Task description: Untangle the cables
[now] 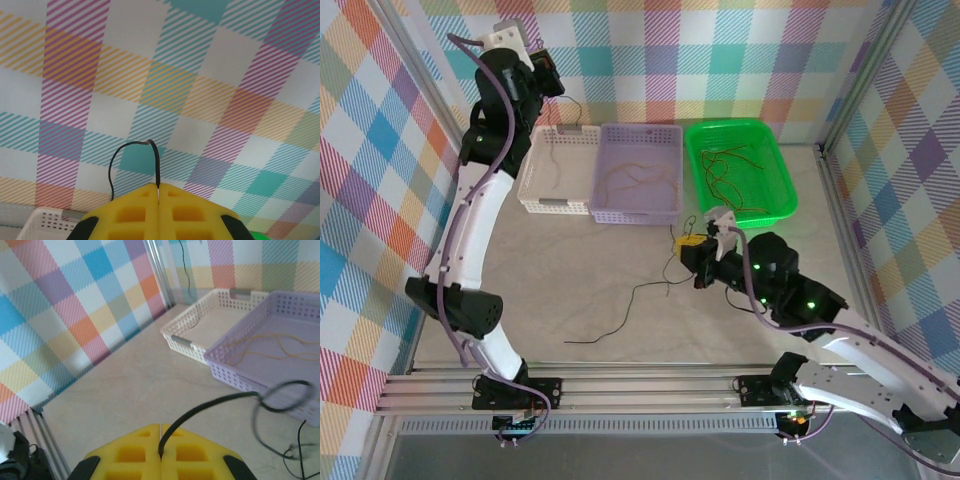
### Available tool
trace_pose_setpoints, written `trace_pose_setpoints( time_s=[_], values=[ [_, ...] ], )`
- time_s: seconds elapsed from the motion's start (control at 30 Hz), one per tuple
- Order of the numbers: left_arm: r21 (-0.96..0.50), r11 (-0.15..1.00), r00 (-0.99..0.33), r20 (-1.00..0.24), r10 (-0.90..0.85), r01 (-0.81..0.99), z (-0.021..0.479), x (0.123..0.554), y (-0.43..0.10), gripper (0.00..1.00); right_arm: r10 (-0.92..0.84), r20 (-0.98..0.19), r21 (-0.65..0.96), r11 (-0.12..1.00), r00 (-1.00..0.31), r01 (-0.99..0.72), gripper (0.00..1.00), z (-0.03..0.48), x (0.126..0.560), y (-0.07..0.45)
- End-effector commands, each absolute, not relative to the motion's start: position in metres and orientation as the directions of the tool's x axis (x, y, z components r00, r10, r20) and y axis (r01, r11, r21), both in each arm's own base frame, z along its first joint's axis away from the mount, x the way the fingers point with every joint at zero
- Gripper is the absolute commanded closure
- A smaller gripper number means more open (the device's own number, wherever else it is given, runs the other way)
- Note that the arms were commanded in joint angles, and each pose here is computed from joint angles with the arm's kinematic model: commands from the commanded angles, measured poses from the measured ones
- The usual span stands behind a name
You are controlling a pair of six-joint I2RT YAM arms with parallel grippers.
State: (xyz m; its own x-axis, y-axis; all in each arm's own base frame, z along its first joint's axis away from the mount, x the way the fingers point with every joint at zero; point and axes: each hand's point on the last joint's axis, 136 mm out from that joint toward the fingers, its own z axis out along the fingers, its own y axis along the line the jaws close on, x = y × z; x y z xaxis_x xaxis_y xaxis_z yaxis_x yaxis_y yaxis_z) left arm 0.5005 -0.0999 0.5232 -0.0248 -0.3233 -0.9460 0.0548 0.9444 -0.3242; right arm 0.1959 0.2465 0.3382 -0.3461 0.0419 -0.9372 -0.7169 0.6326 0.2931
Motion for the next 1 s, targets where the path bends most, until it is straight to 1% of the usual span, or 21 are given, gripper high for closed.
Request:
trace_pose_setpoints(
  time_s=[0.0,0.03,0.07,0.23,0.47,0.6,0.73,0.97],
  values=[
    [-0.314,0.949,-0.019,-0.949,-0.314,0.032,0.512,0.525,-0.089,1.0,0.045,-0.947,0.284,0.586,-0.319,-0.759,1.0,0.363,0.178,0.24],
    [-0.319,0.947,-0.036,-0.947,-0.318,0.021,0.501,0.534,-0.085,1.0,0.051,-0.947,0.288,0.574,-0.318,-0.766,1.0,0.368,0.174,0.238],
    [-0.328,0.944,-0.025,-0.945,-0.328,0.021,0.498,0.542,-0.084,1.0,0.057,-0.947,0.294,0.559,-0.317,-0.776,1.0,0.373,0.17,0.238],
    [-0.354,0.934,-0.105,-0.928,-0.356,-0.035,0.445,0.579,-0.07,1.0,0.08,-0.943,0.322,0.477,-0.324,-0.818,1.0,0.394,0.153,0.239],
    [-0.366,0.925,-0.218,-0.899,-0.381,-0.106,0.369,0.608,-0.061,1.0,0.112,-0.939,0.343,0.396,-0.326,-0.852,1.0,0.414,0.137,0.24],
    [-0.378,0.917,-0.276,-0.874,-0.4,-0.131,0.329,0.612,-0.063,1.0,0.119,-0.938,0.347,0.376,-0.327,-0.859,1.0,0.42,0.135,0.242],
    [-0.414,0.898,-0.33,-0.835,-0.441,-0.152,0.292,0.606,-0.066,1.0,0.128,-0.938,0.347,0.364,-0.322,-0.864,1.0,0.427,0.135,0.244],
    [-0.456,0.862,-0.435,-0.745,-0.505,-0.219,0.222,0.589,-0.069,1.0,0.14,-0.938,0.346,0.403,-0.316,-0.847,1.0,0.44,0.144,0.244]
  ],
)
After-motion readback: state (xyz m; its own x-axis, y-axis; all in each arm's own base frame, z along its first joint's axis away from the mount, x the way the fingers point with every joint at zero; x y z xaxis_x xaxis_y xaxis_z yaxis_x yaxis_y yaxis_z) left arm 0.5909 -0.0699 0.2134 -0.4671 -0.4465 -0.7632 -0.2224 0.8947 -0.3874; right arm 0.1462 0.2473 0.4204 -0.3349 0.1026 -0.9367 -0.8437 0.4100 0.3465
